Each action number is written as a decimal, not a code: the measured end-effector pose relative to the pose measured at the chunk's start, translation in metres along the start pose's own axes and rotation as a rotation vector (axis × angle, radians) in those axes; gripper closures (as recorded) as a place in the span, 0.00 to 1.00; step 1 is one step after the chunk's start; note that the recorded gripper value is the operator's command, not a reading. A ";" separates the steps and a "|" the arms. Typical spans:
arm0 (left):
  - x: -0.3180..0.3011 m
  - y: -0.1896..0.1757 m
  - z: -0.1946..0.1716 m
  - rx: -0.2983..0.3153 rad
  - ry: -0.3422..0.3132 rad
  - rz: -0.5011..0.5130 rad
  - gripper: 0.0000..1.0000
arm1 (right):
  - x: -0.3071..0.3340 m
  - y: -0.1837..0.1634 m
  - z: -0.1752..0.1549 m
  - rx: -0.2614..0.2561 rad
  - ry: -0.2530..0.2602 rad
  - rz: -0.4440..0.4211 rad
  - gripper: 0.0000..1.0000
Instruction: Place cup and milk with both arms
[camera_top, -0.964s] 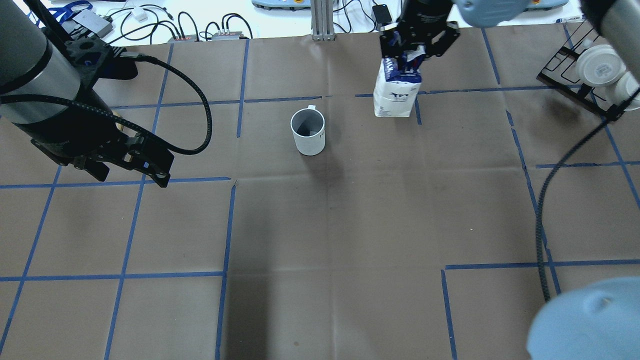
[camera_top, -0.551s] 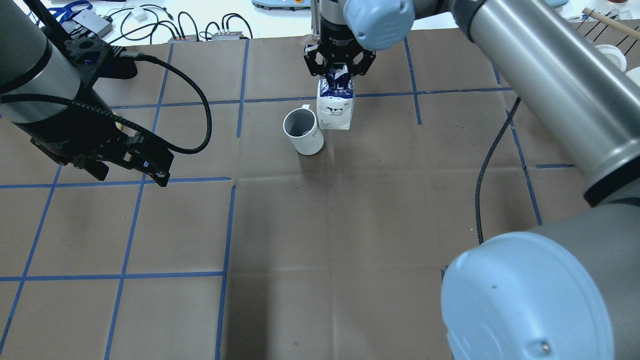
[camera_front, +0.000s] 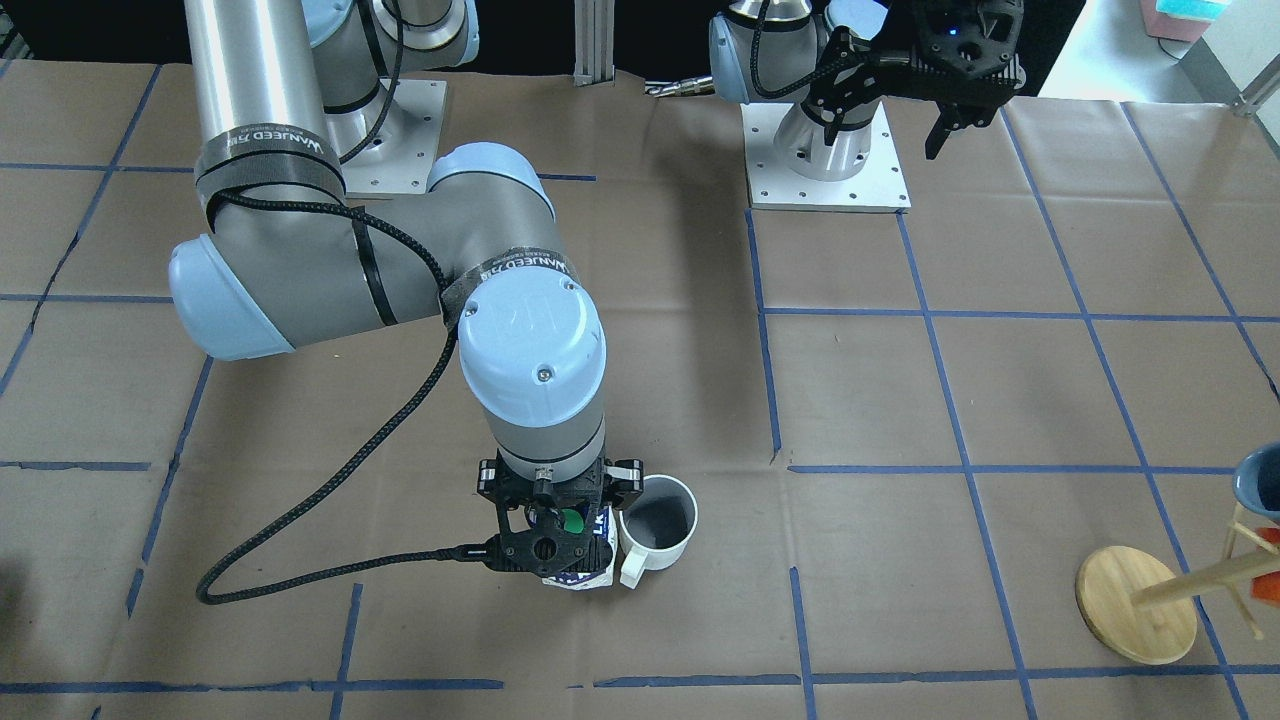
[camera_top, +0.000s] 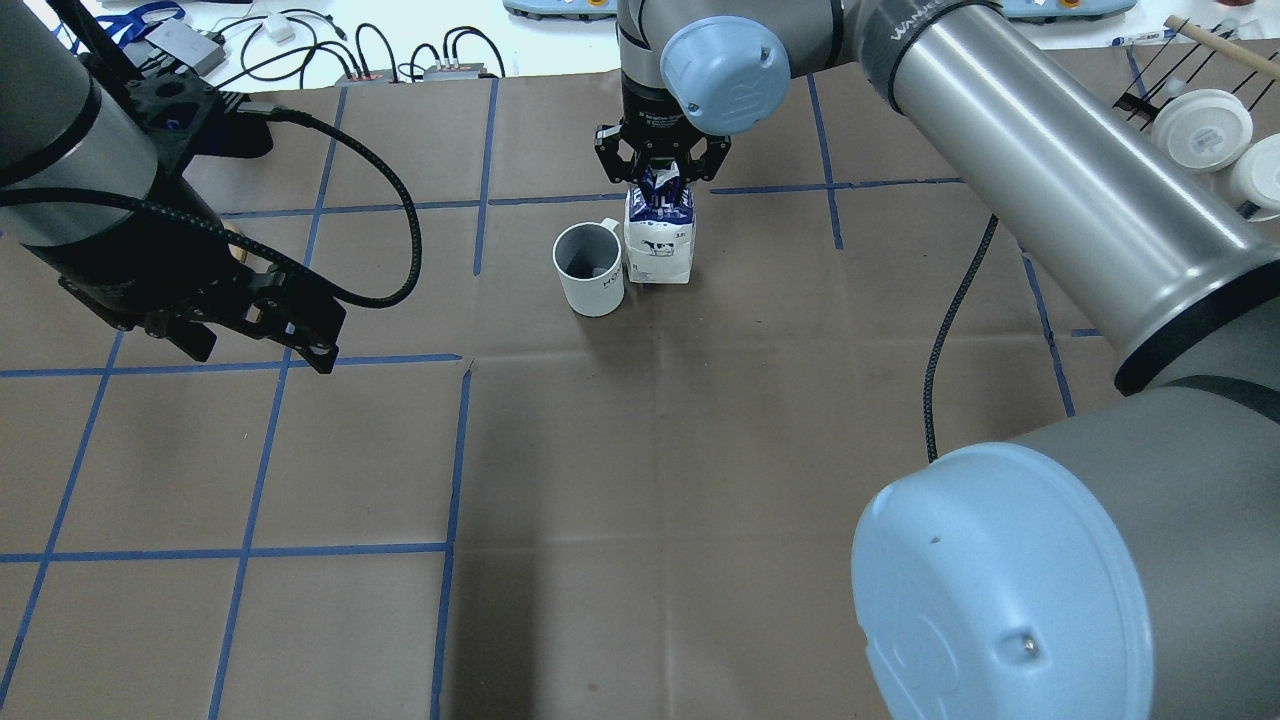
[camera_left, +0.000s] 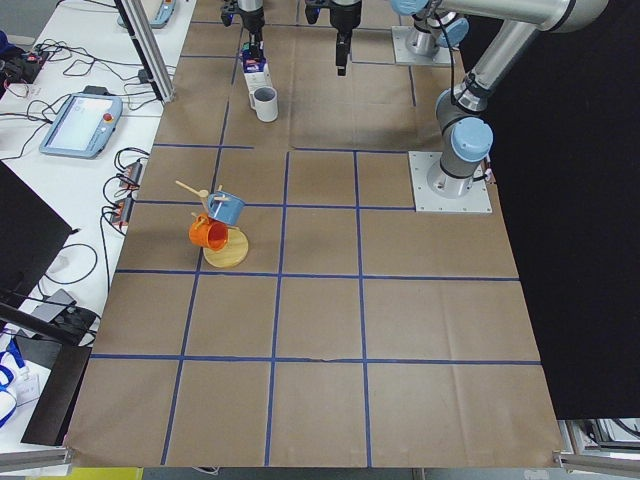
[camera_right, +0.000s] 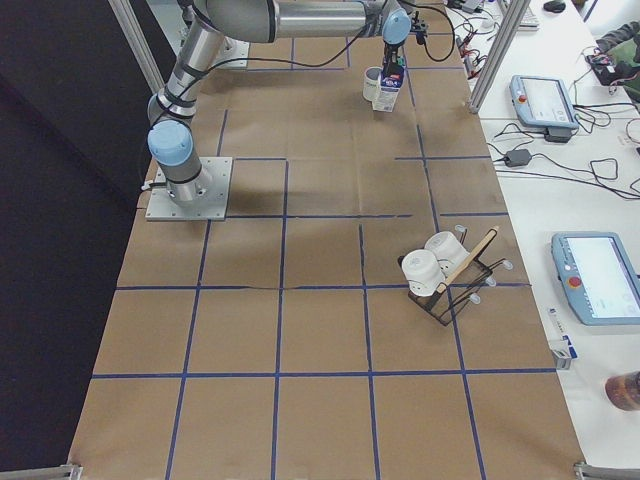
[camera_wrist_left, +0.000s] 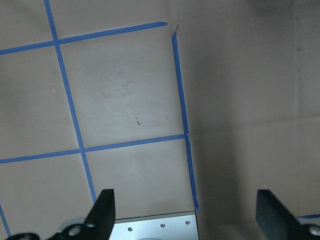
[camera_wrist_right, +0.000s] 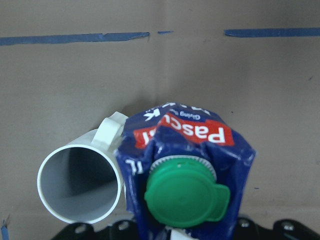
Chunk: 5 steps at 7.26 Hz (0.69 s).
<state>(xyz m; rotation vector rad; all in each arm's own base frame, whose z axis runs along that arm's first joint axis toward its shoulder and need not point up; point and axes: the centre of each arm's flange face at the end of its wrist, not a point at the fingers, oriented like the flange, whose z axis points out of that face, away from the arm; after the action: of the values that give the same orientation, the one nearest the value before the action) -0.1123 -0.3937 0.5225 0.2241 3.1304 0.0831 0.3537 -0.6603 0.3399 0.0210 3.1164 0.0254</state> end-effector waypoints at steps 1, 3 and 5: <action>-0.001 0.000 0.001 -0.003 0.001 0.000 0.00 | 0.001 0.001 0.005 -0.009 0.003 0.001 0.64; -0.001 0.000 0.001 -0.007 0.003 -0.001 0.00 | 0.005 0.003 0.019 -0.030 0.008 0.010 0.00; -0.001 0.000 0.002 -0.010 0.003 -0.003 0.00 | 0.006 0.001 0.014 -0.011 0.000 0.022 0.00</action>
<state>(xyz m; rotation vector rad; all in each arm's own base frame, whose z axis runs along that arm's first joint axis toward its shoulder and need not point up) -0.1108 -0.3935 0.5209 0.2195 3.1328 0.0986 0.3481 -0.6587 0.3261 0.0555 3.1155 0.0426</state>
